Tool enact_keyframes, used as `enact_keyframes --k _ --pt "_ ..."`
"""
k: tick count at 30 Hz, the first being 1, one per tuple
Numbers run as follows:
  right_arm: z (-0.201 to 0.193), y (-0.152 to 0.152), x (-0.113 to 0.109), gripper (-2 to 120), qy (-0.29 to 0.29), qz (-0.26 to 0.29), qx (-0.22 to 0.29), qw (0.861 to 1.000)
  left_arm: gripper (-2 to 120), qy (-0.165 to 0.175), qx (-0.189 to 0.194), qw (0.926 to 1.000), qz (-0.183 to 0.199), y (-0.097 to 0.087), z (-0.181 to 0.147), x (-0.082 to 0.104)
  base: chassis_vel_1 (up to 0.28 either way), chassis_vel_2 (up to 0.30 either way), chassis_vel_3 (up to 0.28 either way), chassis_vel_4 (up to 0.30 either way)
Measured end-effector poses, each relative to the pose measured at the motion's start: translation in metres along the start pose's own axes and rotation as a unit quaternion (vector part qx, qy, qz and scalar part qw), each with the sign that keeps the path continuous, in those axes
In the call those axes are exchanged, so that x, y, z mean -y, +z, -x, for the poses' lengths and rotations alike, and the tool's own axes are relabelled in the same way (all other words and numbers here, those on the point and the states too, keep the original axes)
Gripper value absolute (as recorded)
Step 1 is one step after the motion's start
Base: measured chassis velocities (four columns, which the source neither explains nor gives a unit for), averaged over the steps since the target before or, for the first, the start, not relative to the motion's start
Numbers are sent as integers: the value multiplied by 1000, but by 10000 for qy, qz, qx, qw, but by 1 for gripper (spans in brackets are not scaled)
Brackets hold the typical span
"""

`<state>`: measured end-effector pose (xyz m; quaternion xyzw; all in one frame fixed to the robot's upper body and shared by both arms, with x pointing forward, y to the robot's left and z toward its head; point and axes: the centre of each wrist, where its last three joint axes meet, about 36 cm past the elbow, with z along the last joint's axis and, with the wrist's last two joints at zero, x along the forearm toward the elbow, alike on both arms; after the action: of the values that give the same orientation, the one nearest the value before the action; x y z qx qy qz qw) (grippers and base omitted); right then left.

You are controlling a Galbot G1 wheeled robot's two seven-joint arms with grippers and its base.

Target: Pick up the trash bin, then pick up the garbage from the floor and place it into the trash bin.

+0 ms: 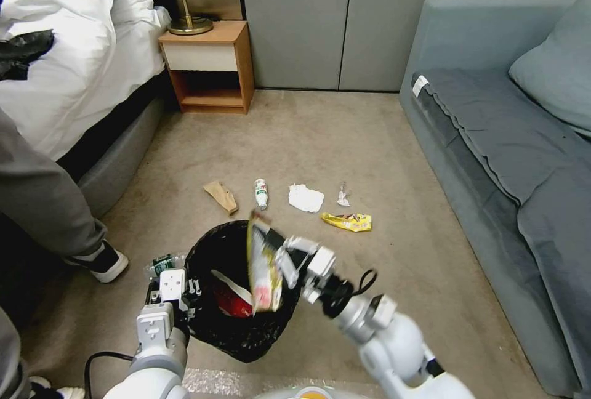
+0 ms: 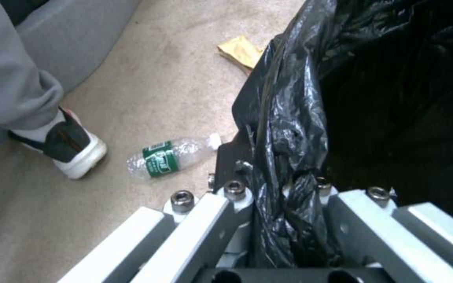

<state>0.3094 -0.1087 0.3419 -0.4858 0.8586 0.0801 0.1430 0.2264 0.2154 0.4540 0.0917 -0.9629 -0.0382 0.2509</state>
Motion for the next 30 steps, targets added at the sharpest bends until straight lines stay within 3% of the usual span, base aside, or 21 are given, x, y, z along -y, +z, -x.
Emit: enact_keyframes --k 8,16,30 --pt "18 56 13 0 -193 143 -466 9986 3 43 -29 10000 -24 1 -2 4 0 0 0 0" --pt "18 80 24 2 -187 133 -813 9964 3 61 -43 10000 -32 2 -4 6 0 0 0 0" --pt "34 70 44 54 -123 -14 -804 9967 3 108 -44 9999 -3 3 -5 7 0 0 0 0"
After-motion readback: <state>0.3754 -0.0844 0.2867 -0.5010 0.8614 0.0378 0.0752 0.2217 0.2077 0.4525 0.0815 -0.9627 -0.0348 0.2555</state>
